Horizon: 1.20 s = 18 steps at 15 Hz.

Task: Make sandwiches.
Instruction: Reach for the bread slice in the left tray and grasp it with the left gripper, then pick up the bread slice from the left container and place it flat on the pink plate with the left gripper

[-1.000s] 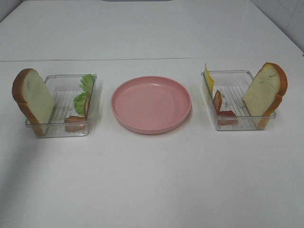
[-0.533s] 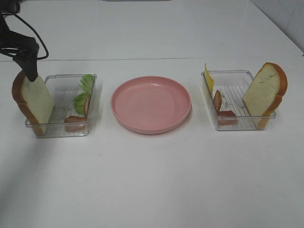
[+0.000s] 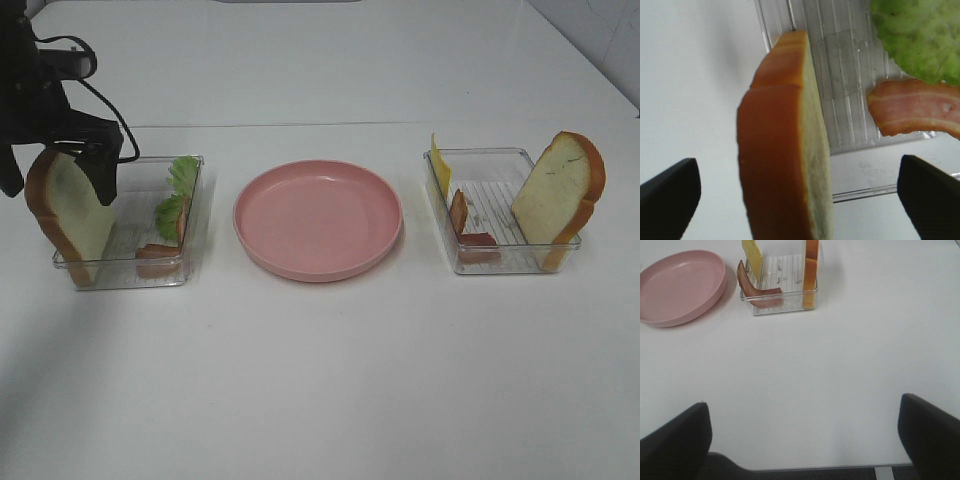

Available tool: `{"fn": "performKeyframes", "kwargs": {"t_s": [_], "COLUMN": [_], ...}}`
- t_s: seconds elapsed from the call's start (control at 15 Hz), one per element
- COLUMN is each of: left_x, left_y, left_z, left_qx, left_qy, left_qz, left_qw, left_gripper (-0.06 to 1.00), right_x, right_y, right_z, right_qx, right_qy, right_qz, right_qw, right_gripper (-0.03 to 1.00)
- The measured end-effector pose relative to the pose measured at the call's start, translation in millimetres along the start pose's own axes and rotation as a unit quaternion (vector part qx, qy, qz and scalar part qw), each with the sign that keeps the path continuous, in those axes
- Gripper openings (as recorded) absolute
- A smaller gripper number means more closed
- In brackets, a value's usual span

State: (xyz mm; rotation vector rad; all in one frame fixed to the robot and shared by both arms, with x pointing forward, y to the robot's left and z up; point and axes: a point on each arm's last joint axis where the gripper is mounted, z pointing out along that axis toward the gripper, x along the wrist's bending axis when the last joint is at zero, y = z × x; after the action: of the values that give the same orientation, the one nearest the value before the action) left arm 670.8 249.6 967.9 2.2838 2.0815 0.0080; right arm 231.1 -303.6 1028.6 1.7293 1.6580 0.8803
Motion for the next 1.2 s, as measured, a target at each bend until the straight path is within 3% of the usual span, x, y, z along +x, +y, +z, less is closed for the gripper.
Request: {"fn": "performKeyframes", "kwargs": {"t_s": [0.27,0.47,0.6,0.93,1.2], "left_x": [-0.1,0.1,0.5,-0.2,-0.3], "left_y": [0.4,0.9,1.4,1.3,1.3], "left_z": [3.9,8.3,13.1,13.2,12.7], "left_qx": [0.005,0.009,0.015,0.015,0.015], "left_qy": [-0.001,-0.001,0.001,0.000,-0.001], "left_qz": [0.005,0.004,0.001,-0.003,-0.034], "left_qw": [1.000,1.000,1.000,1.000,0.999], "left_gripper": [0.94,0.66,0.36,0.29,0.20], "right_x": [0.0,0.0,0.0,0.0,0.0], "right_y": [0.0,0.0,0.0,0.0,0.0], "right_z": [0.0,0.0,0.0,0.0,0.0], "right_qx": [0.000,0.000,0.000,0.000,0.000], "right_qy": [0.000,0.000,0.000,0.000,0.000], "right_qz": [0.000,0.000,0.000,0.000,0.000], "right_qw": [1.000,1.000,1.000,1.000,1.000], "right_gripper": [0.96,0.96,0.96,0.96,0.96]}}
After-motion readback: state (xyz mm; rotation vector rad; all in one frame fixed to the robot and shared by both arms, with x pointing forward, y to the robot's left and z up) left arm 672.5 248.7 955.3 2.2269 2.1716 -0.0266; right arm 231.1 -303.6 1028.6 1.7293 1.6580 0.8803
